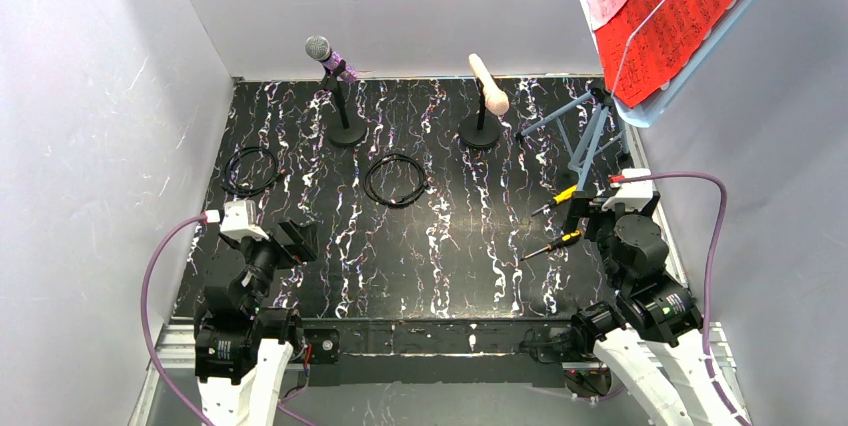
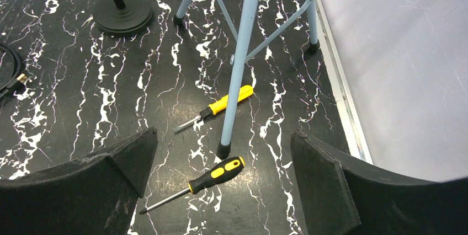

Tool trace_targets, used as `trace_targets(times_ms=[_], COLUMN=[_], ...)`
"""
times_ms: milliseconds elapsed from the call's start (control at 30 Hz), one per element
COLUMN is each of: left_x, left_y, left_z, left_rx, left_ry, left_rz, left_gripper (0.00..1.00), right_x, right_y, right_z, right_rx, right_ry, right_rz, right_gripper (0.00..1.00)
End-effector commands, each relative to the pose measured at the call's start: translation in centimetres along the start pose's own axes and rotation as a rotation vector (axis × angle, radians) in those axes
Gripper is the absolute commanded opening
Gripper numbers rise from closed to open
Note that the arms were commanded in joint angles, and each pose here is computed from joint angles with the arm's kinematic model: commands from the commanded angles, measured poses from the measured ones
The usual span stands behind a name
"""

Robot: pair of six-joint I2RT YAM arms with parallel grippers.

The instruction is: Pack up the instrument practice props

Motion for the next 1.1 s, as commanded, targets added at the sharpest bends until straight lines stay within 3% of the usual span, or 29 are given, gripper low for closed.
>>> trace_targets(times_ms=[0,467,833,1067], left_x=[-0.8,-1.6,-3.1,-3.3], left_y=[-0.1,3.4,13.6,21.5], left_z=[-0.3,-0.5,-4.5,-6.8], left_rx=[-0.022,0.063,0.119,0.14], left_ry=[0.013,0.001,0.042,0.145], left_rz=[0.055,0.103,0.169,0.204], left_gripper=[0.98,0.98,0.98,0.91], right_x=[0.2,0.6,0.9,1.5], right_y=[0.0,0.0,-0.2,-0.2], right_z=[-1.6,-1.6,-1.8,-1.7], right_rx=[-0.058,-0.057,-0.073,-0.073], right_ry=[0.021,0.009,0.002,-0.006], right_rz=[-0.011,-0.04,-0.076,-0.11], right_gripper=[0.99,0.99,0.99,0.99])
Point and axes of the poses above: each gripper's point midway between its finger pads, its own y axis out along the fingers, its own x axis along the line the jaws close on, z = x × y, the point moved 3 cm from there along -y, back along the fingers
